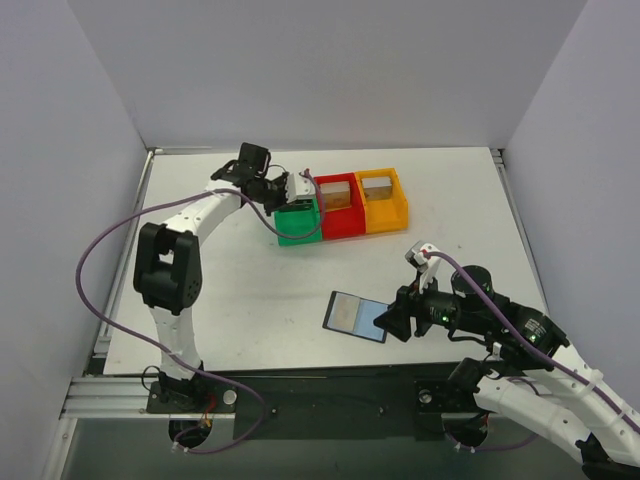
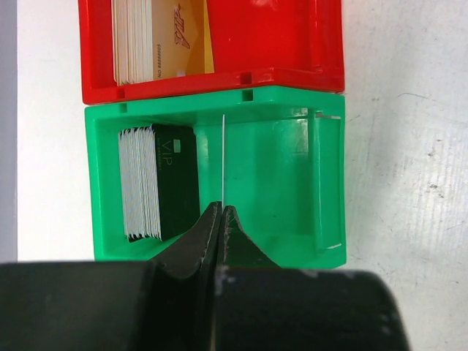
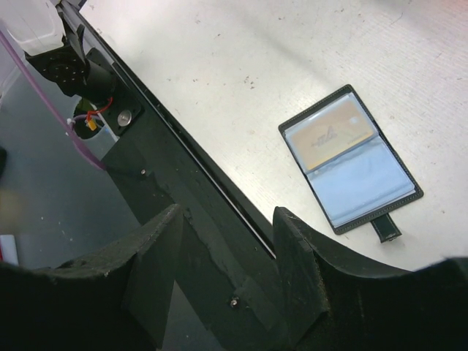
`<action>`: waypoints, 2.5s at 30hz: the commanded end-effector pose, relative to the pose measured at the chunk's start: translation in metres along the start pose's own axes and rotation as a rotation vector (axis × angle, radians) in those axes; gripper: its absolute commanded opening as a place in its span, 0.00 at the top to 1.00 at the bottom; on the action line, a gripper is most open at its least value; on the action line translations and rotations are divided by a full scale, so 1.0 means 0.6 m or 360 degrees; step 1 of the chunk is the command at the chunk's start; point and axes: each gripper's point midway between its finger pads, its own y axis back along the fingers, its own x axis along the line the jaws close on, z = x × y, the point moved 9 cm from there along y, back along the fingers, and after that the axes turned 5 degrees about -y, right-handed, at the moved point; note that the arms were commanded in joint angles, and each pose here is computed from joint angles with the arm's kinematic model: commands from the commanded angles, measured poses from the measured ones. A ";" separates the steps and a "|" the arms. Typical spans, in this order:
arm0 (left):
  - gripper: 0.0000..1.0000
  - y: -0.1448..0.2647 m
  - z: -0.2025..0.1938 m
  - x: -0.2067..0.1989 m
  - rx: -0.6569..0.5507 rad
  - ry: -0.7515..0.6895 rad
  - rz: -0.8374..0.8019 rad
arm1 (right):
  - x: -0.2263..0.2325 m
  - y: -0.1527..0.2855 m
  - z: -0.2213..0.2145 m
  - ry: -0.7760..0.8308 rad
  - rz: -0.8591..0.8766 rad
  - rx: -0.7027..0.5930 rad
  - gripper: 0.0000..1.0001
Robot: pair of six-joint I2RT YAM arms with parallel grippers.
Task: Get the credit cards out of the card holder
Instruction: Place the credit card in the storage box.
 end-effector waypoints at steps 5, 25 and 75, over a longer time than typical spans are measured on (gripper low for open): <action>1.00 -0.017 -0.011 0.028 0.0005 -0.0059 0.0017 | -0.003 -0.012 0.007 -0.0001 -0.0034 -0.0023 0.52; 1.00 -0.070 -0.046 0.037 0.0034 0.0004 0.0089 | -0.012 -0.027 0.010 -0.0012 -0.0117 -0.0002 0.52; 0.73 -0.081 -0.073 0.054 0.0181 0.0123 0.0388 | -0.017 -0.038 0.013 -0.0009 -0.0152 0.0023 0.52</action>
